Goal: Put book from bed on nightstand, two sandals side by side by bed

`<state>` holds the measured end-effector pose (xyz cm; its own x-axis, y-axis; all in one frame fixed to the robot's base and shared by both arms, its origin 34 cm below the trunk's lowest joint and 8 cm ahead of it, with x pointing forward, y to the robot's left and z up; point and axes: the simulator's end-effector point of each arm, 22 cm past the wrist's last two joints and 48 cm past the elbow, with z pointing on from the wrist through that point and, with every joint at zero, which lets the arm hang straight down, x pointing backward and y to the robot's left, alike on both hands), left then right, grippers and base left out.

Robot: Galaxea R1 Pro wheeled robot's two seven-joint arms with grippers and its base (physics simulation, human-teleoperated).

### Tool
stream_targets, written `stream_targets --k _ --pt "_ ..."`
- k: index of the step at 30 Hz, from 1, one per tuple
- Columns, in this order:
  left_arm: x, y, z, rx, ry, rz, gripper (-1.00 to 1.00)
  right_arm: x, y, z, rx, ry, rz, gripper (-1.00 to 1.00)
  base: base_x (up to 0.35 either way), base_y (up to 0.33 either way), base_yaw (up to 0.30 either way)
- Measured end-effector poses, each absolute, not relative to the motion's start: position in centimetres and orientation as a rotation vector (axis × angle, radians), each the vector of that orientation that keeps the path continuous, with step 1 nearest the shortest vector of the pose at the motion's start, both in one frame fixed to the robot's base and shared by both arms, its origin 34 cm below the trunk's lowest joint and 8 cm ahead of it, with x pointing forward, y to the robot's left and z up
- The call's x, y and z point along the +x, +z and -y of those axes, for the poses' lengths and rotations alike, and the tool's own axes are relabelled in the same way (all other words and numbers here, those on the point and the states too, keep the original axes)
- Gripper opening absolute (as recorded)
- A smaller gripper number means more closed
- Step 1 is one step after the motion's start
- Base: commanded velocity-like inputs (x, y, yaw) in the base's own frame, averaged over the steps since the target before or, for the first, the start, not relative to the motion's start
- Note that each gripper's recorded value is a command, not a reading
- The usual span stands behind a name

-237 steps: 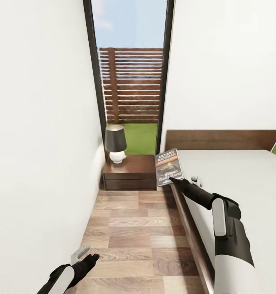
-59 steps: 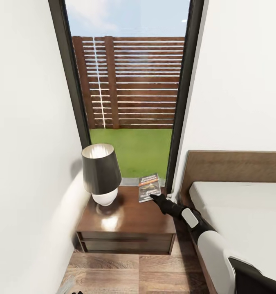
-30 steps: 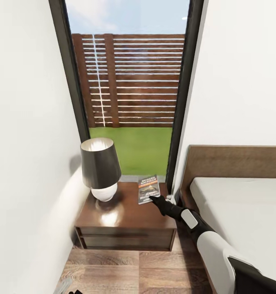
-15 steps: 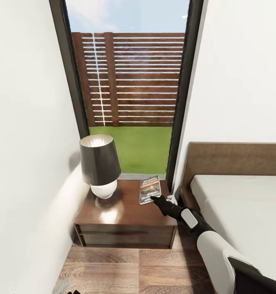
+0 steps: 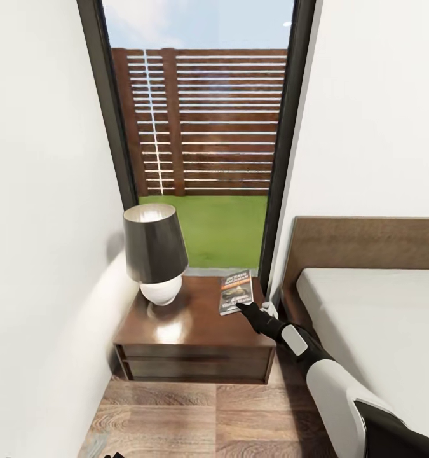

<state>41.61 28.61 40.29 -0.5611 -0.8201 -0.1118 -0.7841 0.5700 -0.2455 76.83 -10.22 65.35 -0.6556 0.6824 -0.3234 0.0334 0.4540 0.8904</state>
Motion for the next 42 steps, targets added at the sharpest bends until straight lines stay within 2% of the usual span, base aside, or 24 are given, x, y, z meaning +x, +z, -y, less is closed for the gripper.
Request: stream_targets --k 28,42 --pt "39.9 34.0 -29.0 -1.360 -0.222 -2.588 1.00 75.7 59.4 10.1 0.589 1.208 -2.030 -1.00 0.000 0.000 0.000" --pt "39.2 30.9 -29.0 -1.359 -0.222 -2.589 1.00 74.6 56.2 8.8 0.487 1.181 -2.073 -1.00 0.000 0.000 0.000"
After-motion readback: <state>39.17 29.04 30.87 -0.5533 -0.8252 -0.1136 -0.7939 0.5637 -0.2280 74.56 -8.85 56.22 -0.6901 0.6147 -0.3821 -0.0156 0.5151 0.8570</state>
